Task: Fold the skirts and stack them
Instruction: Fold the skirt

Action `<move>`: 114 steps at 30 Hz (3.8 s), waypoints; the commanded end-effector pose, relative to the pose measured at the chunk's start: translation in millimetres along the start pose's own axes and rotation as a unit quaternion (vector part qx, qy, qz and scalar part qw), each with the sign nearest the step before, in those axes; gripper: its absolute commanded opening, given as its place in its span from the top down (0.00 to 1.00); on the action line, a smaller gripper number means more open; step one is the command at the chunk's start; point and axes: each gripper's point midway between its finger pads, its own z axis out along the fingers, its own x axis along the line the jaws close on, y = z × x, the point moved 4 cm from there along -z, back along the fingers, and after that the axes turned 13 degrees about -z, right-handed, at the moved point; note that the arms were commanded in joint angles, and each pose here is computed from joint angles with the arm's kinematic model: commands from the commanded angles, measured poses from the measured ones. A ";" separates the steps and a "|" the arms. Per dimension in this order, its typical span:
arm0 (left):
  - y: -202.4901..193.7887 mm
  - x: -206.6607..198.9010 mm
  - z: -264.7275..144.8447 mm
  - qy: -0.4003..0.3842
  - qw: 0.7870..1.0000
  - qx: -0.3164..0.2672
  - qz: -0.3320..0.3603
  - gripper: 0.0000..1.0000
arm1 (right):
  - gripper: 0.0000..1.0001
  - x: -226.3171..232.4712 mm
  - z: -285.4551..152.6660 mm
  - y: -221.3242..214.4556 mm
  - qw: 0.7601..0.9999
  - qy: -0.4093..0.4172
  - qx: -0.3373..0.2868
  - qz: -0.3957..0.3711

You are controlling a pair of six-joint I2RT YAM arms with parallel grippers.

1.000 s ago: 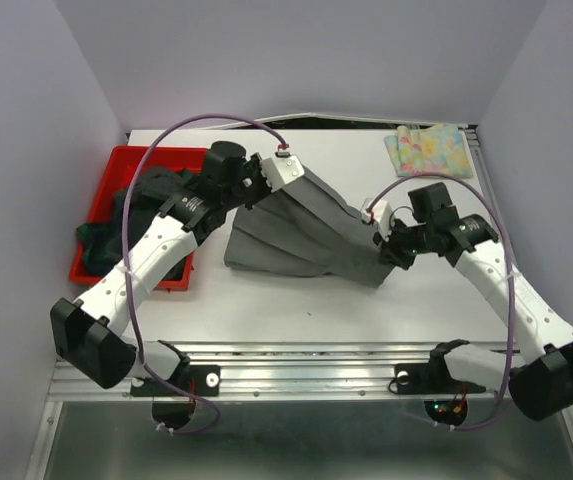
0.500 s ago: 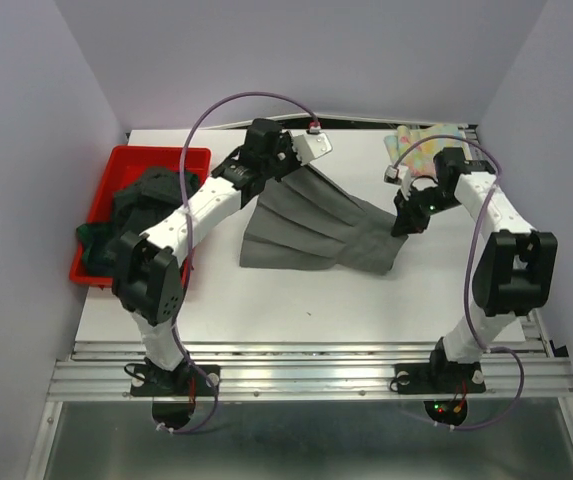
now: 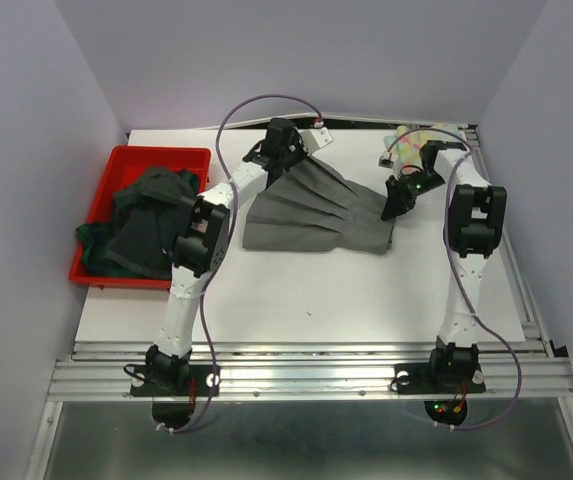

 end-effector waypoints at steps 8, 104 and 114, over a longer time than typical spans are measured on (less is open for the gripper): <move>57.1 74.7 -20.3 0.153 0.984 -0.057 -0.072 0.18 | 0.71 -19.5 3.8 -2.5 0.994 -0.055 -0.009 0.088; -64.1 -240.0 -180.8 -0.077 0.926 0.272 -0.252 0.54 | 0.99 167.3 130.1 14.2 0.866 -0.017 -0.192 0.461; -30.2 -226.2 -199.4 -0.095 0.936 0.220 -0.257 1.00 | 0.99 166.6 133.0 10.9 0.863 -0.016 -0.189 0.468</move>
